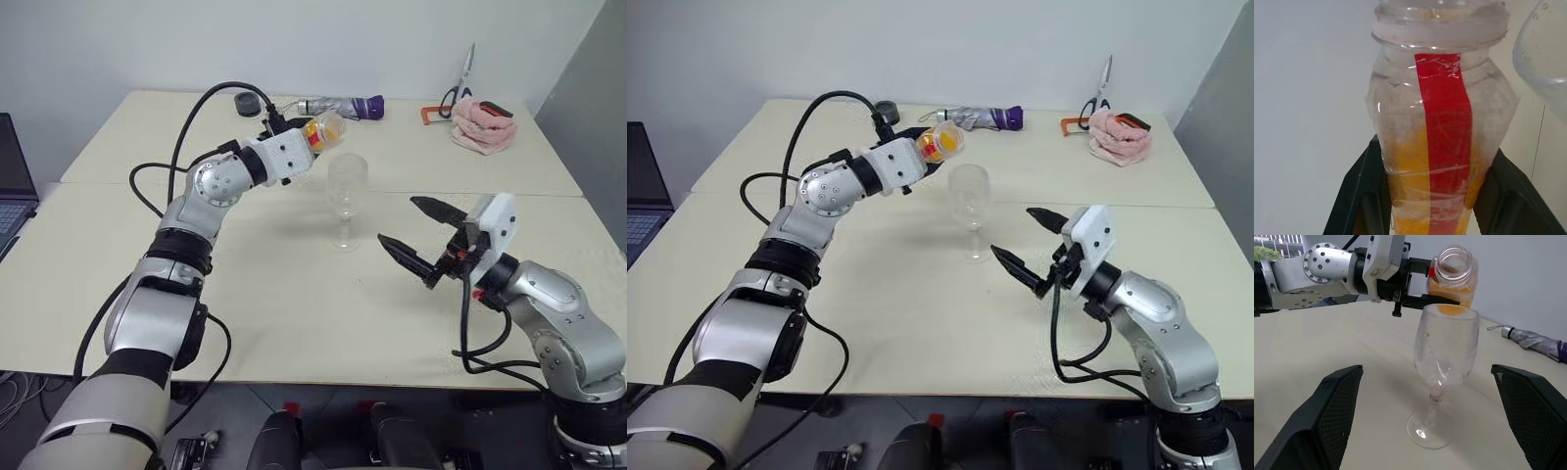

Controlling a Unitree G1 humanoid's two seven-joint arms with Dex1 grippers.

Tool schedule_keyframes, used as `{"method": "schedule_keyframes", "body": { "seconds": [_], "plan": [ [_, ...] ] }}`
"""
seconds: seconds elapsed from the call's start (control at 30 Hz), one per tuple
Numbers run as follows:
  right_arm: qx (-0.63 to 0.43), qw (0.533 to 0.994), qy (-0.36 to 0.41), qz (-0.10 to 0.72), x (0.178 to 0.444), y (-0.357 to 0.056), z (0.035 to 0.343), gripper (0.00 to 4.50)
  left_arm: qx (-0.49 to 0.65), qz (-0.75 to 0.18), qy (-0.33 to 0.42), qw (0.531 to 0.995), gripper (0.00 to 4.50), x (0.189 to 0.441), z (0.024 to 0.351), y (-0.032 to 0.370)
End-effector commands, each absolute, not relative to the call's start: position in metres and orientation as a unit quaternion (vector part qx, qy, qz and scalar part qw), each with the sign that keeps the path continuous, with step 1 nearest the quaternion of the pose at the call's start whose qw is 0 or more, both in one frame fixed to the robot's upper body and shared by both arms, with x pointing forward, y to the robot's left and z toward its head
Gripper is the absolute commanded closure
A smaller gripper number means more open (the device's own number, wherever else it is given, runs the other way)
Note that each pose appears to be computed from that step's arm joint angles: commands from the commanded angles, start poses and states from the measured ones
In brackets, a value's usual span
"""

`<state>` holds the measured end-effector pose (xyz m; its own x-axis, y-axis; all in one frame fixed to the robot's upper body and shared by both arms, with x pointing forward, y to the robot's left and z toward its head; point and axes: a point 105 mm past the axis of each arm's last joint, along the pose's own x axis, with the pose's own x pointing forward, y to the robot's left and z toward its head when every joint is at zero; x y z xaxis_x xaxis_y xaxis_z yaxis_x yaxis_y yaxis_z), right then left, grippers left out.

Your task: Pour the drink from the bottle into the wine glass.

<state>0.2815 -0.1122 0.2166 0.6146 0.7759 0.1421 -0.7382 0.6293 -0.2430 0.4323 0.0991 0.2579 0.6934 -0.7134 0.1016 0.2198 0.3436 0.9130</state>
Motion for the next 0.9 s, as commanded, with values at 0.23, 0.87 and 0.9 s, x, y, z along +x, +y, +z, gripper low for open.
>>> {"method": "schedule_keyframes", "body": {
  "seconds": [0.23,0.87,0.9],
  "plan": [
    [-0.098,0.882,-0.139,0.44,0.271,-0.123,0.242,0.0,0.513,-0.269,-0.314,0.752,2.79,0.428,0.295,0.093],
    [-0.106,0.885,-0.135,0.432,0.273,-0.127,0.241,0.0,0.6,-0.23,-0.35,0.681,2.79,0.426,0.299,0.096],
    [-0.105,0.886,-0.135,0.432,0.273,-0.127,0.241,0.0,0.602,-0.229,-0.352,0.679,2.79,0.425,0.3,0.096]
  ]
}}
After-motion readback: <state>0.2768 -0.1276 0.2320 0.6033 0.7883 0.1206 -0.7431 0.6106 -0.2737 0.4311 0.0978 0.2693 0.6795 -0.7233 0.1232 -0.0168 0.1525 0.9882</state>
